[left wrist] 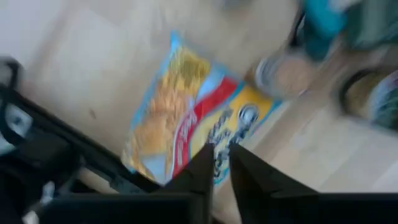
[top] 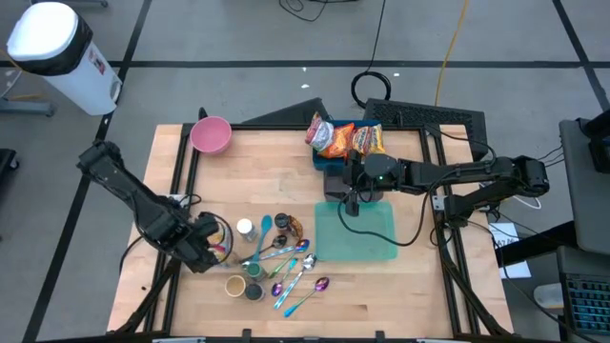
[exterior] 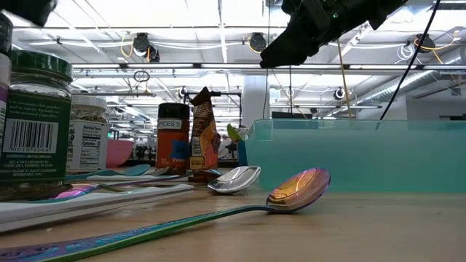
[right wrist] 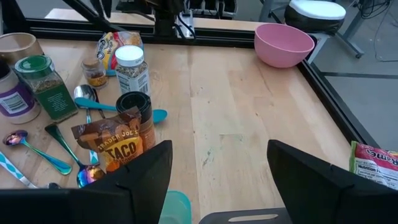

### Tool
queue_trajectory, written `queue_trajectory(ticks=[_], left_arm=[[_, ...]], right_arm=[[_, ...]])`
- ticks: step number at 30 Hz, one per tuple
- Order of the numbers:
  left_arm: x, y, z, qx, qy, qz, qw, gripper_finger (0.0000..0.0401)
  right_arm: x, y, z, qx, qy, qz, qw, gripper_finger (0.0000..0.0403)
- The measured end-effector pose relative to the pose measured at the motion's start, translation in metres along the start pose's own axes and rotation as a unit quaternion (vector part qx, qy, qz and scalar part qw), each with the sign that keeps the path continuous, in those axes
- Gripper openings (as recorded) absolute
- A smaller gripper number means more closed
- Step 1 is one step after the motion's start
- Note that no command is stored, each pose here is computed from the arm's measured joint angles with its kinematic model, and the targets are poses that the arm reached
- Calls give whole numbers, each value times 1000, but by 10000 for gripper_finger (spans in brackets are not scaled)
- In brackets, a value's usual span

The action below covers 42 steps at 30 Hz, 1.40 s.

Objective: Pick & Place Food Item
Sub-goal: Put the blue noodle pack into the blue bin

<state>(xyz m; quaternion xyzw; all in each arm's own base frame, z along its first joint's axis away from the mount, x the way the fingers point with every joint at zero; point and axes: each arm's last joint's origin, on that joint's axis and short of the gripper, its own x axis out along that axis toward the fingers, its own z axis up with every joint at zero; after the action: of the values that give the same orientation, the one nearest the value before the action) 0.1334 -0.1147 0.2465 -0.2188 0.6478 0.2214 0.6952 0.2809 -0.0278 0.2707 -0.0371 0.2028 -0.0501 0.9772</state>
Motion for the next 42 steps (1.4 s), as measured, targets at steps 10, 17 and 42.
queue_trajectory(ticks=[10,17,42], left_arm=[[53,7,-8,22,47,35,998,193],[69,6,-8,38,41,4,998,210],[17,19,-1,24,23,-26,999,4]], right_arm=[[0,0,-1,0,4,2,1000,253],[0,0,-1,0,4,2,1000,253],[0,0,-1,4,4,1,1000,254]])
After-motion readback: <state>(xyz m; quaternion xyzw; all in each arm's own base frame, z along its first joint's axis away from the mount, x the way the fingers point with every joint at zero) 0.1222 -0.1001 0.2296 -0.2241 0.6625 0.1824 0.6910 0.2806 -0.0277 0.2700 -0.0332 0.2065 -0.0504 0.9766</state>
